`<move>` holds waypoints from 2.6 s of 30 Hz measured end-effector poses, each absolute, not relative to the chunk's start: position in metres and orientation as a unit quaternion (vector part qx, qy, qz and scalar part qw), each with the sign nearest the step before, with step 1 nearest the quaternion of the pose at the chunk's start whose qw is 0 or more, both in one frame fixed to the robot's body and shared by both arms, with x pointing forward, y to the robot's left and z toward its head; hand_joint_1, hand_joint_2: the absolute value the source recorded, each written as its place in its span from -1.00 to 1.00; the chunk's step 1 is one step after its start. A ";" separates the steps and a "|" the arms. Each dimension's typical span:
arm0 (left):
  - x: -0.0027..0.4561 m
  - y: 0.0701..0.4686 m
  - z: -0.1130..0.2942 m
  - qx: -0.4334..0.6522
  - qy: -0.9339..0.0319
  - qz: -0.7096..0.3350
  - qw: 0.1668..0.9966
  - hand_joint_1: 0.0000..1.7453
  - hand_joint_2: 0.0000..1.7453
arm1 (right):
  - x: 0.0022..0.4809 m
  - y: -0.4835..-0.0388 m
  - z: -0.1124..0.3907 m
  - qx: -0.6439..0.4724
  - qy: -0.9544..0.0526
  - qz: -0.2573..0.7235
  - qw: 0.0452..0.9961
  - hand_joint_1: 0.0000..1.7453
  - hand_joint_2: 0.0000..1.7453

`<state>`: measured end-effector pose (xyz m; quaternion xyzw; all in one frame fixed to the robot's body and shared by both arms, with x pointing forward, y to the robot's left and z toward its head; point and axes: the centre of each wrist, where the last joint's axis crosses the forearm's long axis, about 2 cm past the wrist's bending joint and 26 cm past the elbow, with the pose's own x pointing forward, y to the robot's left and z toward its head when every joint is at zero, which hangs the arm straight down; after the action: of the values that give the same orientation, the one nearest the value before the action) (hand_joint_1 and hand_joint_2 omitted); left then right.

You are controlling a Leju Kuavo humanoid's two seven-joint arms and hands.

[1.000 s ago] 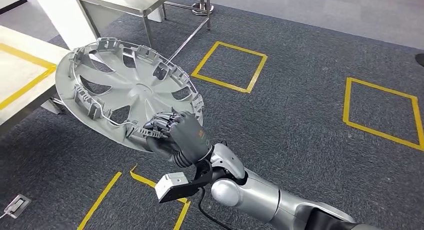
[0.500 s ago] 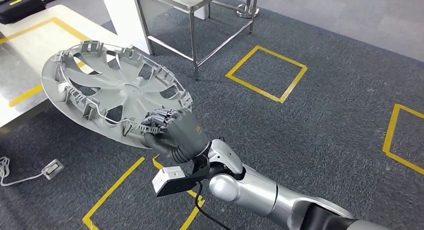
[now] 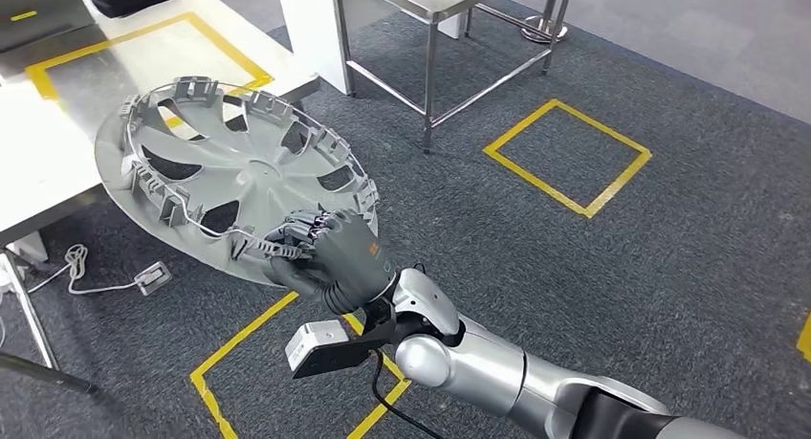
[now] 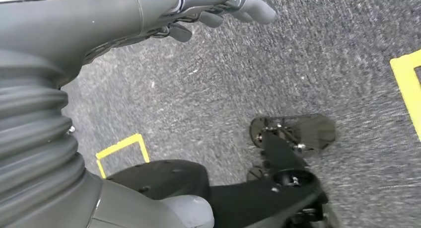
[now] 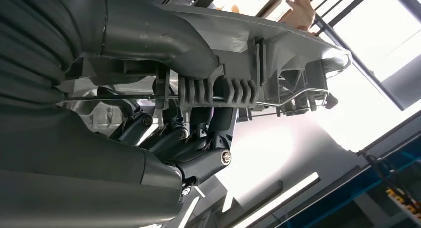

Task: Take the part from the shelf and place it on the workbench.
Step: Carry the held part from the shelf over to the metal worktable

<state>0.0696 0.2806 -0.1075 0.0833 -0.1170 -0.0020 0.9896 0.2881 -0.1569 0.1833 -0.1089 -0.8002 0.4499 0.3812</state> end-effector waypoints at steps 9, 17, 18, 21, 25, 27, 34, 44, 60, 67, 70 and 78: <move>0.070 0.280 -0.107 0.083 -0.115 -0.002 0.990 -1.00 1.00 | 0.288 -0.157 0.182 -0.110 -0.799 0.451 0.382 1.00 1.00; 0.073 0.280 -0.107 0.084 -0.106 -0.003 0.991 -1.00 1.00 | 0.289 -0.157 0.184 -0.113 -0.798 0.452 0.383 1.00 1.00; 0.071 0.280 -0.107 0.085 -0.104 -0.003 0.991 -1.00 1.00 | 0.289 -0.157 0.184 -0.110 -0.799 0.450 0.384 1.00 1.00; 0.070 0.280 -0.107 0.085 -0.103 -0.003 0.991 -1.00 1.00 | 0.290 -0.158 0.185 -0.104 -0.804 0.440 0.386 1.00 1.00; 0.070 0.280 -0.107 0.087 -0.101 -0.001 0.991 -1.00 1.00 | 0.291 -0.159 0.185 -0.103 -0.805 0.434 0.390 1.00 1.00; 0.069 0.280 -0.108 0.088 -0.100 0.000 0.991 -1.00 1.00 | 0.291 -0.158 0.185 -0.101 -0.806 0.433 0.391 1.00 1.00; 0.067 0.280 -0.108 0.088 -0.100 0.001 0.991 -1.00 1.00 | 0.292 -0.155 0.188 -0.100 -0.809 0.429 0.389 1.00 1.00; 0.067 0.281 -0.108 0.090 -0.100 0.002 0.991 -1.00 1.00 | 0.292 -0.155 0.187 -0.100 -0.808 0.429 0.391 1.00 1.00; 0.069 0.279 -0.108 0.088 -0.103 -0.001 0.991 -1.00 1.00 | 0.286 -0.156 0.182 -0.106 -0.803 0.426 0.403 1.00 1.00; 0.069 0.279 -0.108 0.088 -0.103 -0.002 0.991 -1.00 1.00 | 0.285 -0.157 0.182 -0.110 -0.804 0.424 0.403 1.00 1.00; 0.067 0.279 -0.108 0.088 -0.101 -0.003 0.991 -1.00 1.00 | 0.284 -0.158 0.181 -0.111 -0.803 0.424 0.405 1.00 1.00; 0.068 0.280 -0.108 0.088 -0.101 -0.003 0.991 -1.00 1.00 | 0.284 -0.159 0.182 -0.114 -0.805 0.420 0.403 1.00 1.00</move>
<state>0.0675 0.2803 -0.1078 0.0877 -0.1015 -0.0026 0.9910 0.2843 -0.1589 0.1822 -0.1143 -0.8048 0.4205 0.4031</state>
